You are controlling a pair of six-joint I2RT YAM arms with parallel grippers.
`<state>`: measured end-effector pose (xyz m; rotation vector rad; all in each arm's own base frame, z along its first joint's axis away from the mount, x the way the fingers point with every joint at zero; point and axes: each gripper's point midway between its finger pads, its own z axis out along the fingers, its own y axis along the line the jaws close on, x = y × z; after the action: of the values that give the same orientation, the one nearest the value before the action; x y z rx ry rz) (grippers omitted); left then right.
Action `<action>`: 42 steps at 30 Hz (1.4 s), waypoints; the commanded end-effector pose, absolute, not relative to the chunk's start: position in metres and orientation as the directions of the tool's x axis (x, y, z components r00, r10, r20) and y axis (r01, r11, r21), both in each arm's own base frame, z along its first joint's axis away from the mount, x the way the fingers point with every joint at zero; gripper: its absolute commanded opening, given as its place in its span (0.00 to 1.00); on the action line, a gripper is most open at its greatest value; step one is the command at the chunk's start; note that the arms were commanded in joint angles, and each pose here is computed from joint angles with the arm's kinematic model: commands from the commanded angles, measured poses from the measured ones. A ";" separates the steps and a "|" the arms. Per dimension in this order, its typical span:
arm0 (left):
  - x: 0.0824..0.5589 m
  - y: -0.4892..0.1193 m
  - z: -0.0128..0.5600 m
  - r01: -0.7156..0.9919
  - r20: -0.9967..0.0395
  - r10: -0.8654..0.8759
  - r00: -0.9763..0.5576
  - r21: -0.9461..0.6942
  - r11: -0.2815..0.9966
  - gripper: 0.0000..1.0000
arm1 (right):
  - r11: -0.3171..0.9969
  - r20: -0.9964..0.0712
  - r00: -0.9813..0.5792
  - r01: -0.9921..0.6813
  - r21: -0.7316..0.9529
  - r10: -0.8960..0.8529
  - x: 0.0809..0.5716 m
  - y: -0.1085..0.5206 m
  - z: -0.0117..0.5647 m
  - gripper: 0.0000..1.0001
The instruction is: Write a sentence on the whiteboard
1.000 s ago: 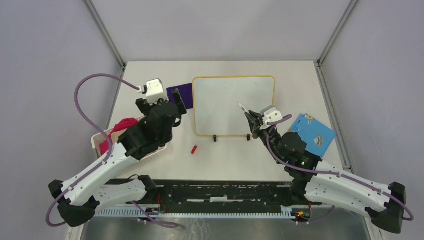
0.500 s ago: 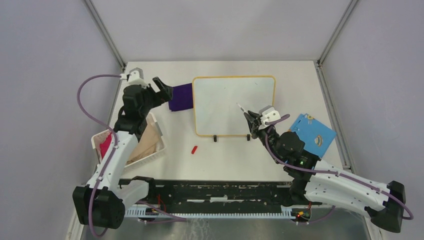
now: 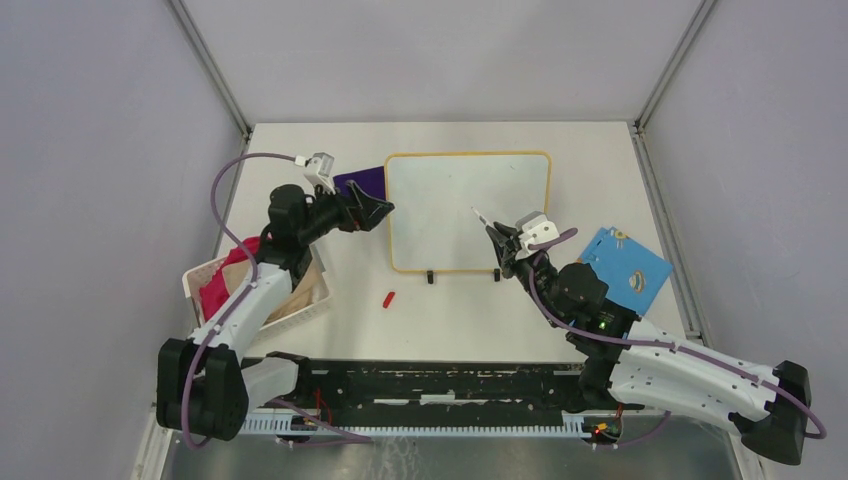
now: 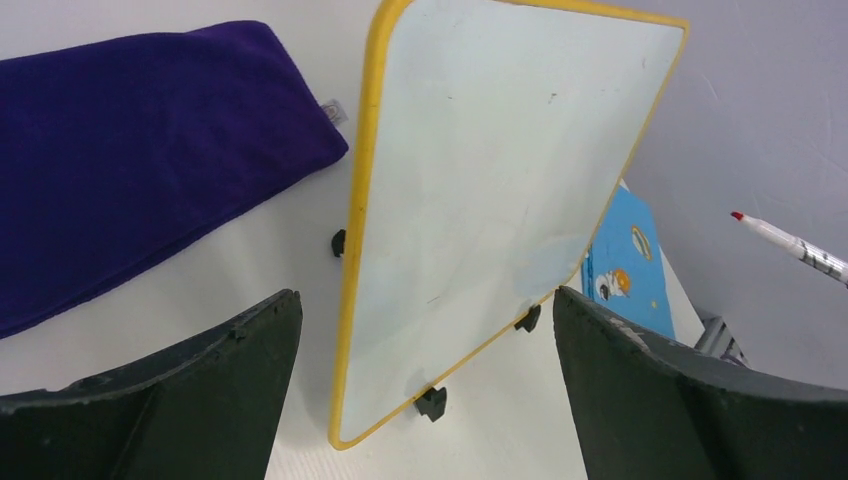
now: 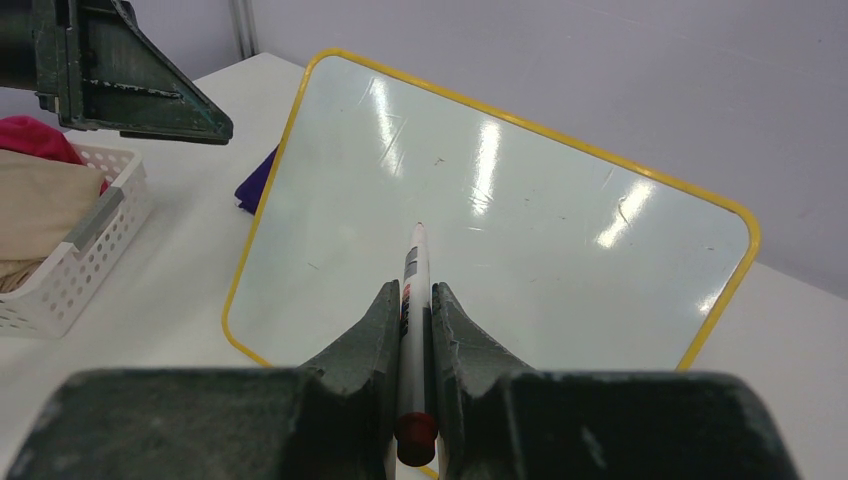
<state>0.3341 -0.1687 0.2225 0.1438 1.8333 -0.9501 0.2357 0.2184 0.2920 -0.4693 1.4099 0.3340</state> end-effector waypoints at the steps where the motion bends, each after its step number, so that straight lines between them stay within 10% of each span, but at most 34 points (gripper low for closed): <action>1: 0.348 -0.159 0.254 0.473 -0.853 -0.363 -0.374 -0.512 0.717 1.00 | 0.861 -0.985 0.171 -0.503 -0.079 0.010 0.234 0.220 0.315 0.00; 42: 0.338 -0.182 0.193 0.824 -0.858 -0.323 -0.399 -0.490 0.284 0.83 | 0.849 -0.987 0.158 -0.525 -0.062 0.025 0.231 0.223 0.311 0.00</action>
<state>0.3425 -0.1764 0.1660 0.3862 1.6250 -1.3108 0.2318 0.2230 0.2931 -0.4795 1.4050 0.3753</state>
